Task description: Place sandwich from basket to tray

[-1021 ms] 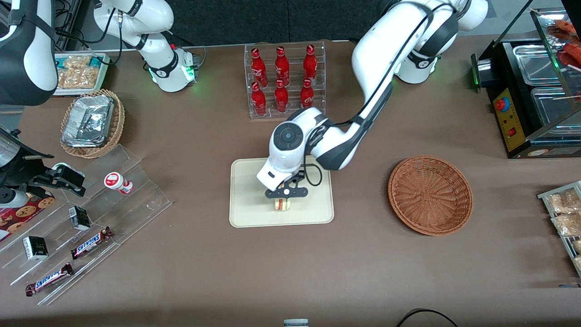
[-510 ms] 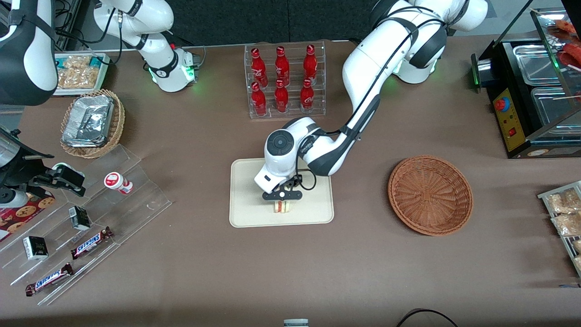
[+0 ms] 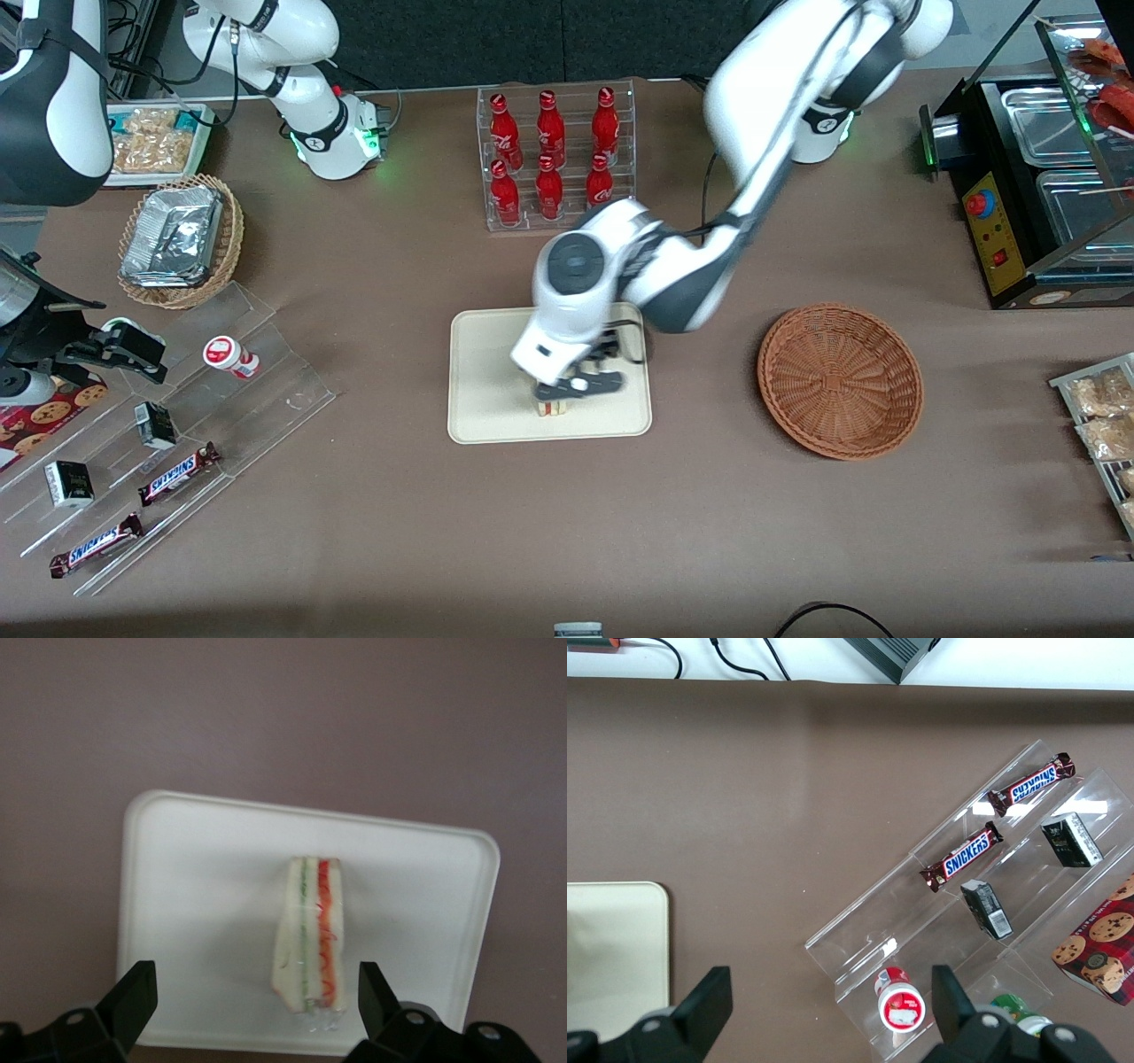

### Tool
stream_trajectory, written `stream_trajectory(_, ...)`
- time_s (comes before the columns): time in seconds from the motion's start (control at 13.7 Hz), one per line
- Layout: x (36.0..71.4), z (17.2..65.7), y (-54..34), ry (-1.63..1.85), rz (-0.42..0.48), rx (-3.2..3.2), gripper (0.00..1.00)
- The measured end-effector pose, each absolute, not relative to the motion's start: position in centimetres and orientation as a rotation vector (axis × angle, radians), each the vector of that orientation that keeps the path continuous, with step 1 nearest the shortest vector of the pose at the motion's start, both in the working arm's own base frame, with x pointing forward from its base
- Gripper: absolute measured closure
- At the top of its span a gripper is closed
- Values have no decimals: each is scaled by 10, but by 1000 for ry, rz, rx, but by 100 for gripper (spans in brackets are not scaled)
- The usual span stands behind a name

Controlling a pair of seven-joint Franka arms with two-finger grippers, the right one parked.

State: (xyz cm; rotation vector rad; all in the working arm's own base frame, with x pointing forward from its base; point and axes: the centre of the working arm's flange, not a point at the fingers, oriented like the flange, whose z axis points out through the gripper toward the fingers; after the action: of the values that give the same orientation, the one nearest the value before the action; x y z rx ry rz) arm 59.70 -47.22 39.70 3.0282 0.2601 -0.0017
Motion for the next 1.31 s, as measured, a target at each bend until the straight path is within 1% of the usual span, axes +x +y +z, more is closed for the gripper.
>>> stream_trajectory(0.15,611,444,-401,242,-18,3016,0)
stream_trajectory(0.29,611,461,-327,182,-57,3025,0)
stream_trajectory(0.51,596,469,-213,83,-100,3054,0)
stream_trajectory(0.8,562,500,-96,-17,-82,3081,0)
stream_trajectory(1.02,533,546,-59,-21,-91,3097,0)
stream_trajectory(1.17,520,588,-57,-21,-78,3108,0)
stream_trajectory(1.31,513,628,-46,-3,-46,3128,0)
